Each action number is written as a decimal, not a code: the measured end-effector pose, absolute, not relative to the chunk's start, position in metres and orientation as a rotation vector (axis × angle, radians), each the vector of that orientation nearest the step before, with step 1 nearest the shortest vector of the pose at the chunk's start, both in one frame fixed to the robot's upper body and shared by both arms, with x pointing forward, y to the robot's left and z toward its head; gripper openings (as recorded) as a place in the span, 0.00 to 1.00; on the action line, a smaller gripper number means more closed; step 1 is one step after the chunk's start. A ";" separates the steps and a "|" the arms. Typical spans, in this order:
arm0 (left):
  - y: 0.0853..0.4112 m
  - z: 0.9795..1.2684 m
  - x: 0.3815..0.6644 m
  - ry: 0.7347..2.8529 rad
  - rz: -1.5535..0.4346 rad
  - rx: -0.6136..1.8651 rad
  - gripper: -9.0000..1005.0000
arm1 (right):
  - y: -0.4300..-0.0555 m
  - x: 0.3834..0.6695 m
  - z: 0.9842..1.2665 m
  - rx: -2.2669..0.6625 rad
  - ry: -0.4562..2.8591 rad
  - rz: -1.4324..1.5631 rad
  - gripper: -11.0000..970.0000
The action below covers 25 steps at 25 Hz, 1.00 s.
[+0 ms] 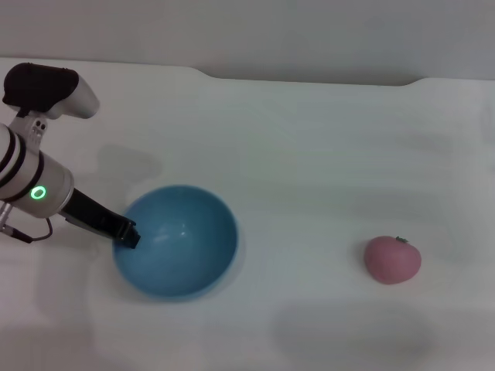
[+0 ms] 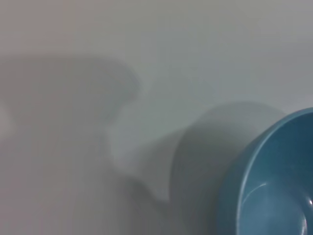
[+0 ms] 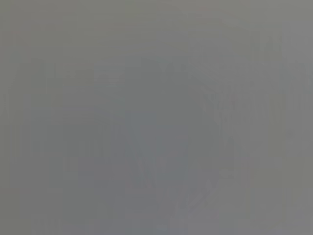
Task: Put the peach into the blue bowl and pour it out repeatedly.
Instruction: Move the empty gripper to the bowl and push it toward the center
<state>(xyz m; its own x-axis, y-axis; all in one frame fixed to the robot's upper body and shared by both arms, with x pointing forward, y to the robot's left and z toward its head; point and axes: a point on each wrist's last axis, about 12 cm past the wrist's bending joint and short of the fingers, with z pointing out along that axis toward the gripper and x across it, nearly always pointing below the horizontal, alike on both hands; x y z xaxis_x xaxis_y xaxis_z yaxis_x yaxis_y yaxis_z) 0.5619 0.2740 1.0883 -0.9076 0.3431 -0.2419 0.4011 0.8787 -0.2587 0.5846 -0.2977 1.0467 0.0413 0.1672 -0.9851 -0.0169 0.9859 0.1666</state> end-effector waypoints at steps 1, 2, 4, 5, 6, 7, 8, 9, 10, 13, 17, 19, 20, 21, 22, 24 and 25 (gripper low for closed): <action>0.274 1.088 0.562 2.861 -0.455 0.574 0.31 | -0.298 0.588 1.049 0.139 1.526 0.178 0.65; 0.273 1.088 0.562 2.861 -0.456 0.575 0.27 | -0.298 0.591 1.051 0.160 1.530 0.217 0.65; 0.272 1.088 0.563 2.862 -0.459 0.578 0.19 | -0.301 0.601 1.054 0.205 1.561 0.300 0.65; 0.272 1.088 0.563 2.863 -0.459 0.579 0.15 | -0.301 0.606 1.056 0.223 1.580 0.337 0.65; 0.272 1.088 0.563 2.862 -0.460 0.579 0.11 | -0.303 0.612 1.059 0.235 1.608 0.373 0.65; 0.272 1.089 0.563 2.862 -0.461 0.578 0.09 | -0.304 0.618 1.062 0.243 1.645 0.416 0.65; 0.271 1.089 0.564 2.861 -0.463 0.578 0.07 | -0.305 0.625 1.065 0.247 1.689 0.461 0.65; 0.271 1.089 0.564 2.860 -0.466 0.576 0.05 | -0.305 0.630 1.067 0.242 1.740 0.502 0.65; 0.271 1.089 0.564 2.860 -0.466 0.576 0.03 | -0.305 0.636 1.070 0.232 1.795 0.543 0.65; 0.270 1.090 0.565 2.859 -0.468 0.569 0.01 | -0.301 0.648 1.083 0.136 1.961 0.635 0.65; 0.269 1.091 0.566 2.856 -0.468 0.573 0.01 | -0.291 0.654 1.102 -0.033 2.186 0.700 0.65; 0.267 1.092 0.568 2.851 -0.467 0.578 0.01 | -0.281 0.652 1.111 -0.177 2.332 0.709 0.65; 0.267 1.093 0.568 2.849 -0.466 0.580 0.01 | -0.277 0.650 1.113 -0.247 2.400 0.703 0.64; 0.265 1.095 0.570 2.844 -0.466 0.586 0.01 | -0.267 0.646 1.116 -0.377 2.529 0.676 0.64; 0.265 1.095 0.570 2.844 -0.466 0.586 0.01 | -0.267 0.646 1.116 -0.377 2.529 0.676 0.64; 0.263 1.096 0.572 2.836 -0.465 0.592 0.01 | -0.257 0.642 1.117 -0.502 2.622 0.646 0.63; 0.263 1.097 0.573 2.833 -0.464 0.593 0.01 | -0.252 0.640 1.117 -0.556 2.652 0.631 0.62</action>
